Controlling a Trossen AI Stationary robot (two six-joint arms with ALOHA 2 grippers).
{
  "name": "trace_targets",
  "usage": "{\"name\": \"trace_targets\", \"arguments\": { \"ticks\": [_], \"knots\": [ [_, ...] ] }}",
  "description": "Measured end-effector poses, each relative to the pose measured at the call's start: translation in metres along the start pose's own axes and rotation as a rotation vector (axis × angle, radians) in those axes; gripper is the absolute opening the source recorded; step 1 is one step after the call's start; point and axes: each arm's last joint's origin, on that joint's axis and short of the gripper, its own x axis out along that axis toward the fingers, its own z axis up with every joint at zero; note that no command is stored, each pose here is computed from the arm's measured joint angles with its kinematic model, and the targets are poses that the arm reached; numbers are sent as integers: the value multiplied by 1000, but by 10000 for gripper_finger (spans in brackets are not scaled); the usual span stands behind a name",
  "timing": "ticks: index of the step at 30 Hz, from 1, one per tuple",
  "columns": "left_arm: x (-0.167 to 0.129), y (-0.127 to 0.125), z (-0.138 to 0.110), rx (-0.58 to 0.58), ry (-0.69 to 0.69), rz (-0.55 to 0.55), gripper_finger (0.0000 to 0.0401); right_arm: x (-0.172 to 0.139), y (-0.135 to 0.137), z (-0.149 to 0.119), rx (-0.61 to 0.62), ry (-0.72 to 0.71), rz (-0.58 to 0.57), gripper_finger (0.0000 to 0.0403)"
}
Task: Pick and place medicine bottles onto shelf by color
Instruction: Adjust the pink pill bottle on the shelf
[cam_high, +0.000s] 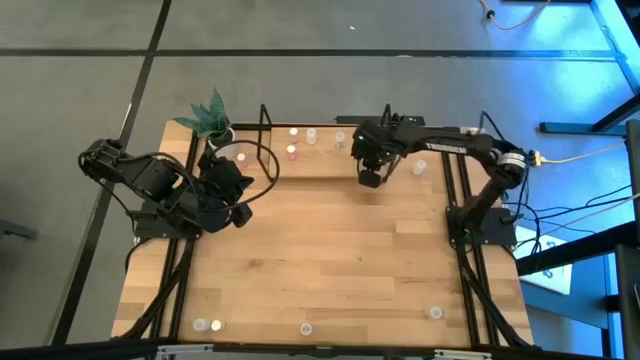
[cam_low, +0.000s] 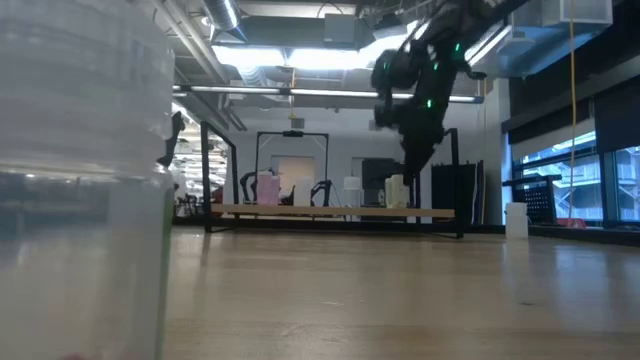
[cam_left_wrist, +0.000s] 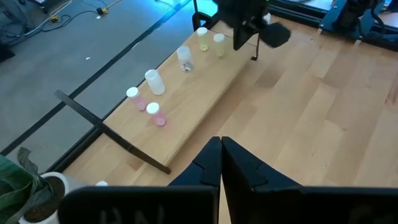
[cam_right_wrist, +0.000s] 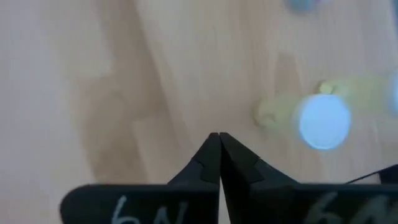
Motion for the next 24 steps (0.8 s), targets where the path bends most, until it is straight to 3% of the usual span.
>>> {"name": "trace_targets", "arguments": {
  "ticks": [4,9,16,24],
  "knots": [
    [0,-1,-1,0,24,-19,5,-42,23,4,-8,-81,-31,4],
    [-2,-2,-2,9,42,-45,11,-97,67,12,-118,-232,-136,3],
    [-8,-5,-7,48,50,-72,2,-154,106,20,-126,-358,-42,2],
    [-18,-13,-18,90,174,-215,11,-182,145,16,-239,-427,133,2]
  ]
}}
